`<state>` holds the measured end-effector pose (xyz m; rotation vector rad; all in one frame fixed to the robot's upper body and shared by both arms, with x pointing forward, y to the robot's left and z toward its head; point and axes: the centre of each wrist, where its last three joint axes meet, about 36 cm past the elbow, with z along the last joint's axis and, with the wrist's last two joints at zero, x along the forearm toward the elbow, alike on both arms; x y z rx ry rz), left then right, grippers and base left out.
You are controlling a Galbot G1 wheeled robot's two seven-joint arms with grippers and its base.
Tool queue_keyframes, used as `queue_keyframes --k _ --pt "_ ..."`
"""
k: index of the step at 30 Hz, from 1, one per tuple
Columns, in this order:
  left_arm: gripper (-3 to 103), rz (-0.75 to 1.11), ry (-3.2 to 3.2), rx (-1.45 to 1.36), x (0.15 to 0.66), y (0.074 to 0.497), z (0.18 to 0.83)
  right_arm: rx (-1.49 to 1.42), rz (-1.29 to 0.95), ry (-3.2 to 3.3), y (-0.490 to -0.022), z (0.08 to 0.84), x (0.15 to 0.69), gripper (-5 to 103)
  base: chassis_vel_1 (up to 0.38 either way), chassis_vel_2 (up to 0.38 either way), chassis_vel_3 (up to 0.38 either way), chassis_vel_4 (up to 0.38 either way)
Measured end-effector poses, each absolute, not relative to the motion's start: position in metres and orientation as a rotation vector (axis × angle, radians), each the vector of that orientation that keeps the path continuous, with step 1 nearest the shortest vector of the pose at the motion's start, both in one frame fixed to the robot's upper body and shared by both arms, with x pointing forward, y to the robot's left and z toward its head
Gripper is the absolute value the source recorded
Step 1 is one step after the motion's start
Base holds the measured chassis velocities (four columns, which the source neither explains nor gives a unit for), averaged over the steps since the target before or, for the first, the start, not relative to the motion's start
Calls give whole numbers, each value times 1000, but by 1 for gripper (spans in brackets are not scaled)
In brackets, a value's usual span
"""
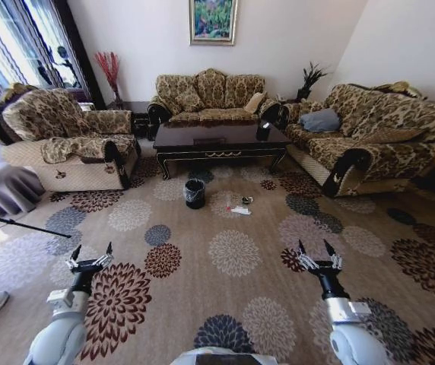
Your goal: Move to the front of the table and pick up the trash from the floor, then place it into the trash bin.
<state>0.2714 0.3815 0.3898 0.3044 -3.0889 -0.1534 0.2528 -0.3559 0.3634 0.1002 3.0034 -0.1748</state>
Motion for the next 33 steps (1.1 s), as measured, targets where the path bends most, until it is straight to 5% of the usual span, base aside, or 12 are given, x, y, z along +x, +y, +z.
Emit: queue_keyframes --k 2,4,5,11,33 --pt "100 -154 -3089 304 271 382 390 102 -171 3000 -356 363 253 68 0 0 0 0" --pt "100 -154 -3088 304 271 382 390 101 -174 2994 -356 364 253 73 0 0 0 0" --pt "100 -153 -3088 305 271 382 390 96 -187 2986 -355 365 254 84 0 0 0 0" --pt "100 -149 -3079 302 267 381 390 66 -215 2978 -355 370 255 99 0 0 0 0" --pt "100 -48 -3040 231 249 375 386 86 -185 2979 -349 370 253 100 -19 -18 19 19"
